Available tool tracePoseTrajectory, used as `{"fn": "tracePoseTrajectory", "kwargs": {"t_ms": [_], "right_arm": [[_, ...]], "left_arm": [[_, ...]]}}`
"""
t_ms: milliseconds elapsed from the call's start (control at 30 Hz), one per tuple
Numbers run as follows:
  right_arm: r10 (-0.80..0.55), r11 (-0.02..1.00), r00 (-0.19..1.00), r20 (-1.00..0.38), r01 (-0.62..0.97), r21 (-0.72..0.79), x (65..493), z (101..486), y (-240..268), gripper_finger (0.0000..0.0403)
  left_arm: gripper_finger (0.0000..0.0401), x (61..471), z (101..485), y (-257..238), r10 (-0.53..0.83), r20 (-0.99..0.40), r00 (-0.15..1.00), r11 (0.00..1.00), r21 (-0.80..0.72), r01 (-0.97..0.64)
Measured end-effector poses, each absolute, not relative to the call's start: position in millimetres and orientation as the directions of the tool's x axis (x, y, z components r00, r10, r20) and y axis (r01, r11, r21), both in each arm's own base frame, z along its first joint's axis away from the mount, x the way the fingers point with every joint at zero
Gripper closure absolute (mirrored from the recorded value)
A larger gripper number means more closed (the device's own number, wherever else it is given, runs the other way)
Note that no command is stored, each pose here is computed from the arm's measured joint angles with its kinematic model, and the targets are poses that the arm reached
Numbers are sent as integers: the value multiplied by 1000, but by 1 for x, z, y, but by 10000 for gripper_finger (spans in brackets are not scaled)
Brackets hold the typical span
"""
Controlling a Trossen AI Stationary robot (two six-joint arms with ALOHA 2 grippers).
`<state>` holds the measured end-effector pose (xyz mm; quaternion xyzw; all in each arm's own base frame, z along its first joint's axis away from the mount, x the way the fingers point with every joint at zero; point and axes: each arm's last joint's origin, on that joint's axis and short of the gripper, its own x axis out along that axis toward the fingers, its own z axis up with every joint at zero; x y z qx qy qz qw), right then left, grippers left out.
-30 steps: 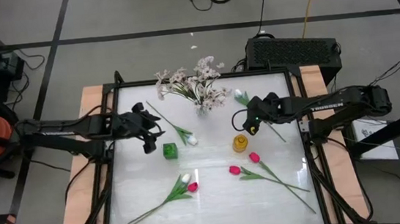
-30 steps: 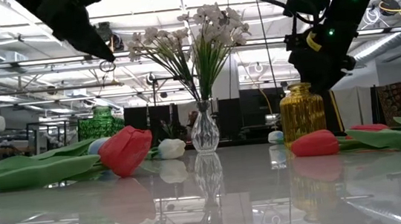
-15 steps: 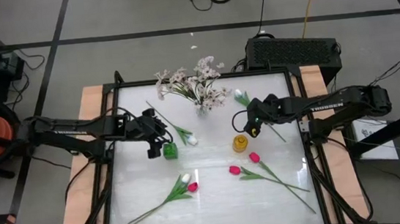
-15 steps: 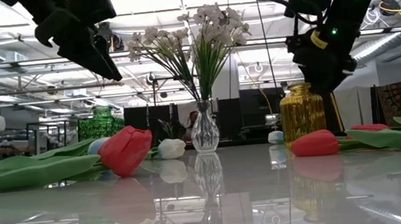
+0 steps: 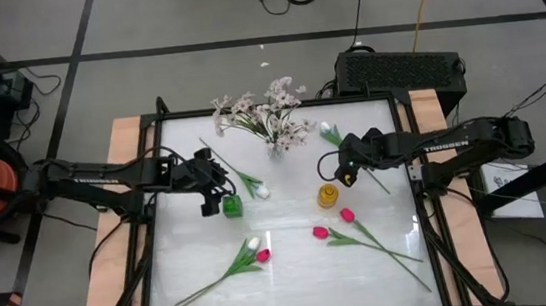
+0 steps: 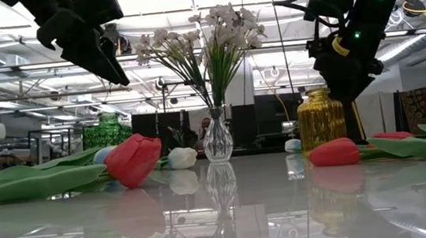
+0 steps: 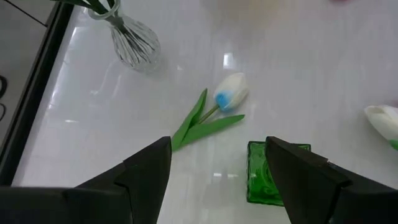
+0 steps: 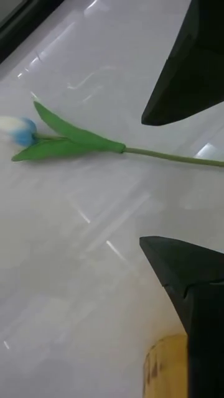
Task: Sort flowers into vase by color
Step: Put the top right white flower into the yellow vase
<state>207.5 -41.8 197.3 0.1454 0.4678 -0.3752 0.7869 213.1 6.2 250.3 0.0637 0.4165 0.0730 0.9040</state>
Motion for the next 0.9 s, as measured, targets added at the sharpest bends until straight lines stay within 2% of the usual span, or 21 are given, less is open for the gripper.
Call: {"fn": "tracePoseTrajectory", "kwargs": {"t_ms": [367,900], "right_arm": [[-480,666,270,-835,732,-145,208,196,-43,105],[-457,688,157,-875,687,-236,216,173,-44,105]], "left_arm": [[134,213,250,6,185,-743,643,981,176,-79],[134,215,253,11,204,-720,664,976,200,-82]]}}
